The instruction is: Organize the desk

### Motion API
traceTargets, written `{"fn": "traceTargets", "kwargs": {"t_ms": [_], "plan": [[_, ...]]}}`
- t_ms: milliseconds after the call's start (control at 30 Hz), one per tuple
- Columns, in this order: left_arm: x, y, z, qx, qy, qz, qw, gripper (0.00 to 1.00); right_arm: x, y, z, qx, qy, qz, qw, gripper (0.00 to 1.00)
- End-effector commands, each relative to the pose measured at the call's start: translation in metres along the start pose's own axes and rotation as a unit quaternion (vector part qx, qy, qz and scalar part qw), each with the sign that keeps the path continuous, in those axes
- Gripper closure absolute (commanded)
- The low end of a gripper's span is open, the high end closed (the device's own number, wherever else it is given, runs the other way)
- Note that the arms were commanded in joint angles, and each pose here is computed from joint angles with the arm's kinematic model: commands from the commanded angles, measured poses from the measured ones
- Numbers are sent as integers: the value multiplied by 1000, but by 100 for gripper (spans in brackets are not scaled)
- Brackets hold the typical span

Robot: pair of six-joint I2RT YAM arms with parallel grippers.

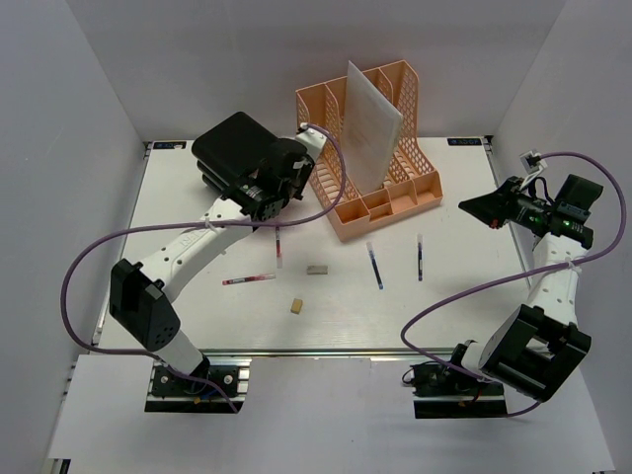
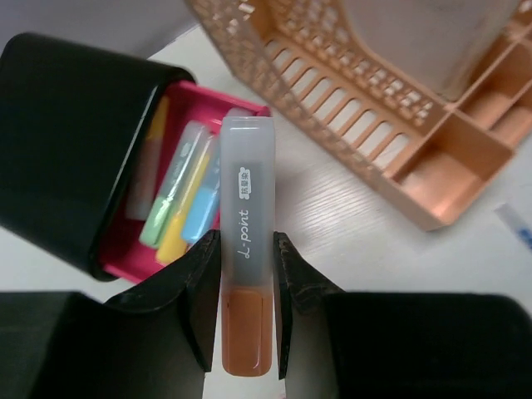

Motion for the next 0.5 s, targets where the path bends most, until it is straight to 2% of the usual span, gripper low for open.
{"fn": "traceTargets", "kwargs": {"t_ms": [0,267,467], "plan": [[-19,31,10,9,-33,38,999,100,1,4,1,-19,-2,12,1000,100],[16,62,-20,54,-1,83,995,100,1,3,0,-19,-2,11,1000,100],[33,73,-27,118,-18,82,989,100,1,1,0,-18,-1,11,1000,100]]}}
Point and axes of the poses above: each gripper's point midway between its finger pads, its own x axis out along the fingers, its own y axis along the line the jaws close on, z = x × y, the point moved 6 cm from there along -x, back along the fingers, and after that the axes turned 3 degrees about x, right-handed, at the moved point
